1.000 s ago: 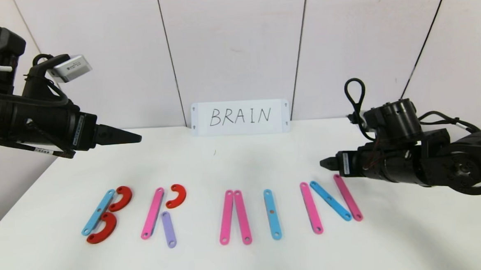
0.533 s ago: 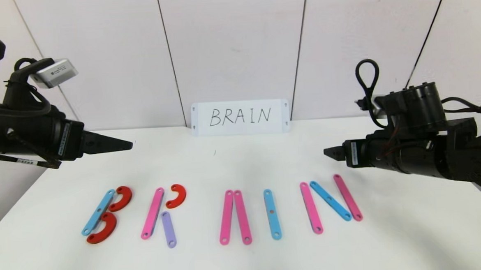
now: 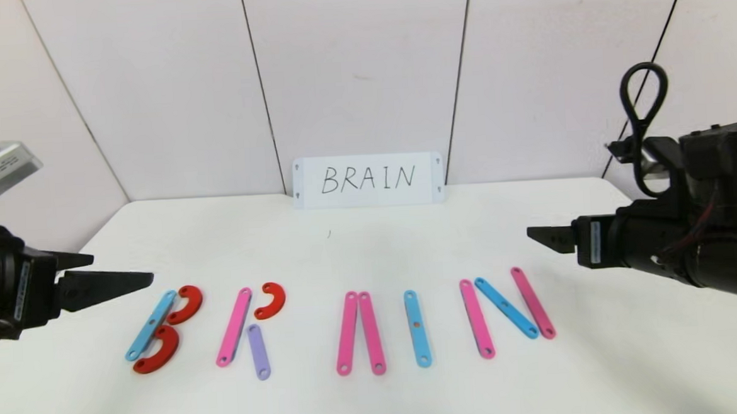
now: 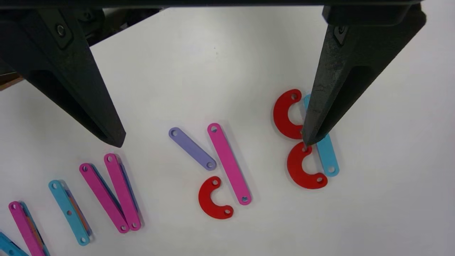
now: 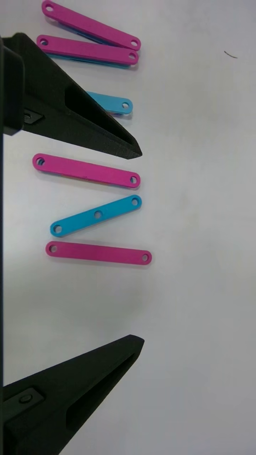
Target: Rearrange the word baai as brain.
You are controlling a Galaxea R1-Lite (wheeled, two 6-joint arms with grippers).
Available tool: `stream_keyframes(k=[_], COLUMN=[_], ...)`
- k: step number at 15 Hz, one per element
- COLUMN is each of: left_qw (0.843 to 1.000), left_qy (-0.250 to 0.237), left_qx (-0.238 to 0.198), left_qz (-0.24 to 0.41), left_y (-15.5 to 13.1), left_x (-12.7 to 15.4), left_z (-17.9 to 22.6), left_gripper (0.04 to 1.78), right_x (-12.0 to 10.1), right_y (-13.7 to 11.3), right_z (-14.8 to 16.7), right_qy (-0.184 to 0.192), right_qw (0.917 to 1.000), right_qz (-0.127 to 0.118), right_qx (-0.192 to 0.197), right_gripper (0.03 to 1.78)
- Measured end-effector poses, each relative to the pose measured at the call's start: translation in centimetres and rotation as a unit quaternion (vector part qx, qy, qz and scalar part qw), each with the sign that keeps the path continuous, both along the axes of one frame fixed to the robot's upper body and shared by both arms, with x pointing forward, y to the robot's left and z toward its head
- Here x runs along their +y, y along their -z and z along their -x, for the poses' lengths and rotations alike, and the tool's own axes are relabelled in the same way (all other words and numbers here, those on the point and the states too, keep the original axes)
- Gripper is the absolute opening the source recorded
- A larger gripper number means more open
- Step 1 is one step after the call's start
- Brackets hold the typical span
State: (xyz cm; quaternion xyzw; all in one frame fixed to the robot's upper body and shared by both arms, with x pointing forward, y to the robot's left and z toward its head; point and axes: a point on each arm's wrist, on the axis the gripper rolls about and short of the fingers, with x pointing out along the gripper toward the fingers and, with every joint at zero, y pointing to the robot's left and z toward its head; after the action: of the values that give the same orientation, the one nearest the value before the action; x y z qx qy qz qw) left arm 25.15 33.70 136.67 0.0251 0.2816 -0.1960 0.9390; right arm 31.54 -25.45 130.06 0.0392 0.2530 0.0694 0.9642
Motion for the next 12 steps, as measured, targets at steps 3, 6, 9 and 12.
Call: stream_keyframes(k=[3, 6, 9, 12], left_qw=[1.000, 0.999, 0.996, 0.991], left_qy=[-0.005, -0.015, -0.021, -0.028], left_qx=[-0.020, -0.049, -0.086, -0.130], left_qz=[0.000, -0.008, -0.013, -0.011], left_y=[1.0, 2.0, 3.0, 4.1], left_x=[-0.2, -0.5, -0.8, -1.0], left_z=[3.6, 7.3, 10.9, 14.1], left_gripper=[1.73, 1.73, 1.73, 1.73], right_x=[-1.3, -2.6, -3.8, -5.0], right_y=[-0.2, -0.1, -0.4, -0.3], right_z=[3.1, 6.2, 9.3, 12.1], right_qy=[0.005, 0.009, 0.007, 0.014], right_qw=[0.9999, 0.9993, 0.9974, 0.9947], right_qz=[-0.004, -0.011, -0.025, -0.037], right_qx=[-0.015, -0.034, -0.066, -0.095], right_gripper=[1.74, 1.73, 1.74, 1.74])
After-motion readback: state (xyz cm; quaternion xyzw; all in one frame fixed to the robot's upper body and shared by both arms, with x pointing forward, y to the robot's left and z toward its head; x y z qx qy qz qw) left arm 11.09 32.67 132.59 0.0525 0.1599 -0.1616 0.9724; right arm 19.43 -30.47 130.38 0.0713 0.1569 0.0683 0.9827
